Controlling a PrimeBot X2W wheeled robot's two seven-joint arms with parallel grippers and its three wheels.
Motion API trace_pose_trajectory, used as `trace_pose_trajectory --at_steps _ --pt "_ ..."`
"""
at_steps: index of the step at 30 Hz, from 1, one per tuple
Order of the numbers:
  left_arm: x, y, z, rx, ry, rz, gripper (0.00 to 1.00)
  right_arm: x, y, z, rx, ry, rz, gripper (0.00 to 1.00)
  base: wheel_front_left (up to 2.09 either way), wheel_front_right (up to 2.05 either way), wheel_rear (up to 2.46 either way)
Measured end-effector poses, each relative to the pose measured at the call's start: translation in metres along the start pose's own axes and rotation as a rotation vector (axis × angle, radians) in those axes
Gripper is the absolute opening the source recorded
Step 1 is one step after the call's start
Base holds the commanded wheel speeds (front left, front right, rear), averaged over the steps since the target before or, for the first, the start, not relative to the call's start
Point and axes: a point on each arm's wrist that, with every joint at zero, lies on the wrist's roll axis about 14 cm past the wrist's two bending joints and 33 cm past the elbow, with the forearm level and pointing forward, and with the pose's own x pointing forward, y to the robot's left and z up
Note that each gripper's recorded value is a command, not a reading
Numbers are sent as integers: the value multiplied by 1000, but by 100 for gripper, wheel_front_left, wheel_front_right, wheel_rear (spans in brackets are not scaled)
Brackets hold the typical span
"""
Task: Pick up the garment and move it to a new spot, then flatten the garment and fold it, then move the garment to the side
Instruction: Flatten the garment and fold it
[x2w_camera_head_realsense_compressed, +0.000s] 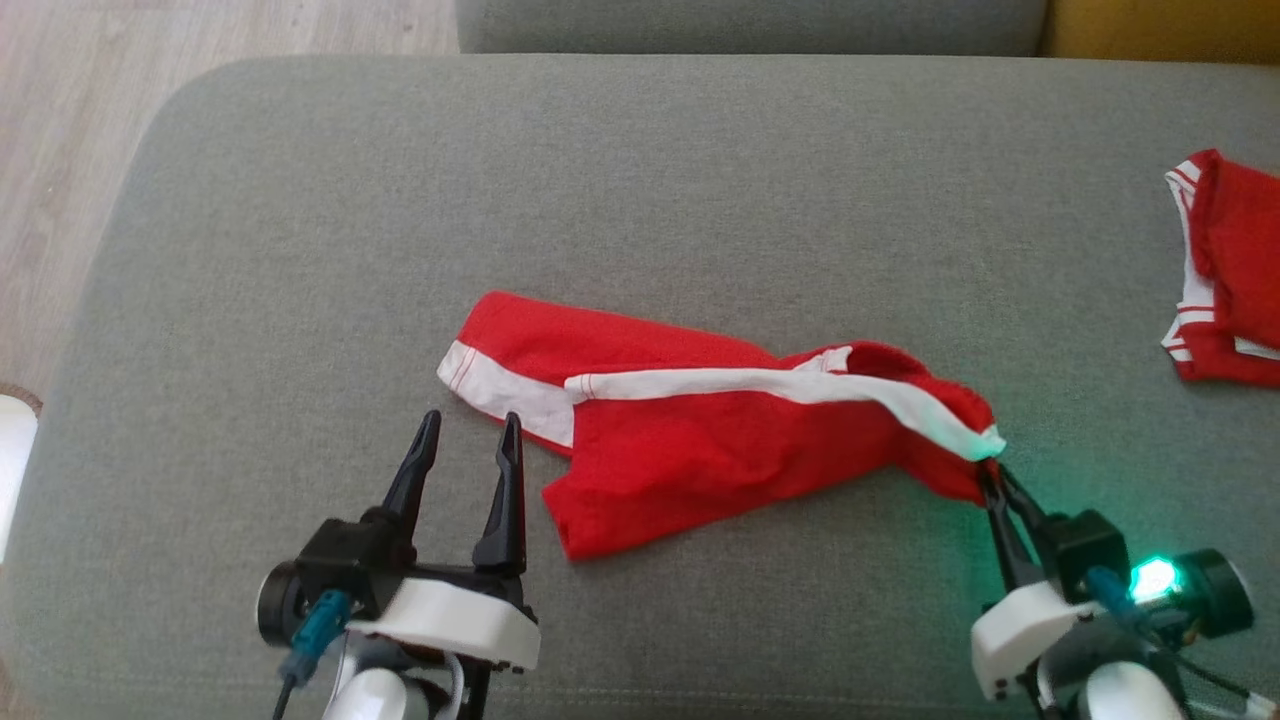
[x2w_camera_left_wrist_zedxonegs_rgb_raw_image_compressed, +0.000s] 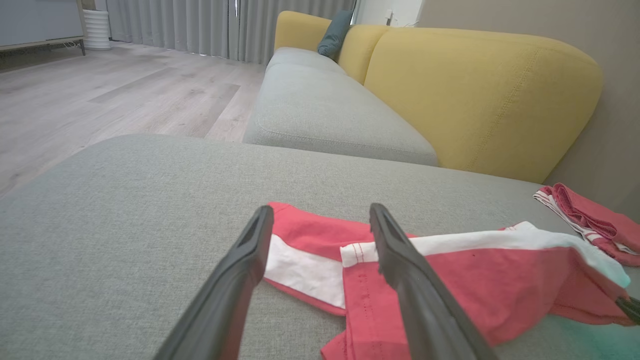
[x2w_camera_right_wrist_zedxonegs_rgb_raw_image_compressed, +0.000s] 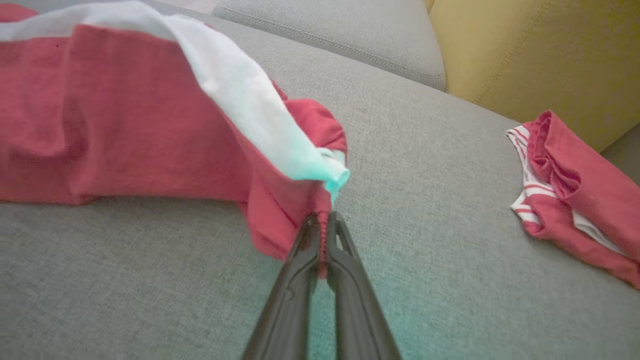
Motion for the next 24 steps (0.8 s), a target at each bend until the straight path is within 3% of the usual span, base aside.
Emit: trace_pose_trajectory --at_steps 3,8,10,12,13,24 --pt "1 -3 1 -1 -2 -10 100 -4 5 -5 1 11 9 0 0 0 0" --pt "2 -8 0 -2 -2 -27 100 -7 17 -5 21 5 42 28 0 0 0" --pt "2 -10 0 -2 -1 -34 100 -10 22 -7 21 11 53 54 0 0 0" --pt "3 -12 1 -2 -3 -41 100 -14 26 -12 34 19 62 95 0 0 0" --pt "3 -13 1 -2 -4 -44 100 -16 26 -12 45 15 59 100 0 0 0" --pt "-4 -23 -11 -23 35 -77 100 -33 -19 11 89 -85 -87 100 0 0 0"
